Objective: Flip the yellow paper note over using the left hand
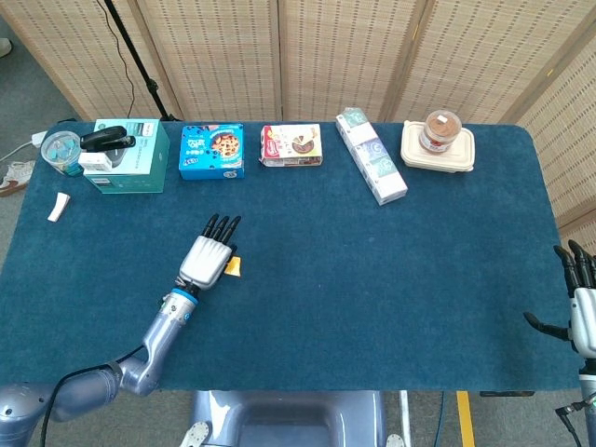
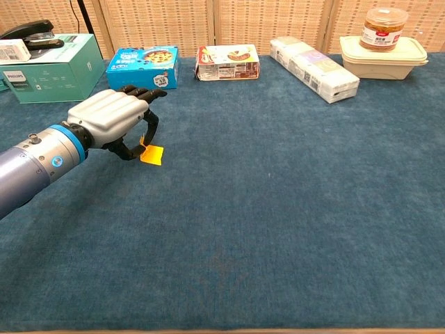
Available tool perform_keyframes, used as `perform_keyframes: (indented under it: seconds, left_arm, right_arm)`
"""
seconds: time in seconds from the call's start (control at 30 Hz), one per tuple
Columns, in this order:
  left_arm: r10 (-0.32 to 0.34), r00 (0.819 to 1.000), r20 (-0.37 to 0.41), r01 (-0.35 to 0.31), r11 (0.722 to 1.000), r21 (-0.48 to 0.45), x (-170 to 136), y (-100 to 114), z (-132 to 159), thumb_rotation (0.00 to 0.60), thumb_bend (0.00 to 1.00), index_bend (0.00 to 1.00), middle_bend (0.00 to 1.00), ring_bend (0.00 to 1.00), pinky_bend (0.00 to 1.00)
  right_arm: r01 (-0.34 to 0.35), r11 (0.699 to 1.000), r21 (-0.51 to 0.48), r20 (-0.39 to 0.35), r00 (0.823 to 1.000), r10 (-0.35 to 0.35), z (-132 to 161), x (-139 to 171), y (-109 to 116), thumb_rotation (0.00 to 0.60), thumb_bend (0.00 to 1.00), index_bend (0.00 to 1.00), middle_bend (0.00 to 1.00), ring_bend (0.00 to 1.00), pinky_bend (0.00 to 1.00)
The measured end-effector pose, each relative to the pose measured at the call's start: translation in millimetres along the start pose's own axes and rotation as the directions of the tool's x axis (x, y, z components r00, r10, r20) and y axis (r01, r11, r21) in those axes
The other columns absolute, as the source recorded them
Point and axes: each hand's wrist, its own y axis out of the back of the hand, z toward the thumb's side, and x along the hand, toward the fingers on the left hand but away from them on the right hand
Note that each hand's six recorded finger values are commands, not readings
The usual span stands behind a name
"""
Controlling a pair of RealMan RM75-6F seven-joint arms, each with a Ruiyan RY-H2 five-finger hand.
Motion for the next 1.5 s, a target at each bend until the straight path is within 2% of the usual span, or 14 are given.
perform_keyframes:
  seconds: [0.63, 1.27, 1.5]
  left_arm:
    - [0.043, 0.995, 0.085, -0.043, 0.999, -0.003, 1, 13, 24, 0.600, 0.56, 0.64, 0.00, 0.00, 0.00]
    - [0.109, 0.983, 0.149, -0.098, 0.992, -0.083, 7, 31, 57, 0.600, 0.55, 0.64, 0.00, 0.00, 0.00]
    - [0.138, 0.980, 0.141, -0.124, 0.987, -0.100, 5, 39, 54, 0.600, 0.55, 0.64, 0.00, 0.00, 0.00]
  right_arm:
    - [0.000, 1.000, -0.004, 0.003, 1.000, 0.000, -1, 0, 1, 0.600, 0.00, 0.00, 0.00, 0.00, 0.00]
    - [-0.003, 1.000, -0.001, 0.003, 1.000, 0.003, -1, 0, 0, 0.600, 0.00, 0.00, 0.00, 0.00, 0.00]
    - [-0.001, 1.000, -0.003, 0.005, 1.000, 0.001, -2, 0, 1, 0.600, 0.00, 0.00, 0.00, 0.00, 0.00]
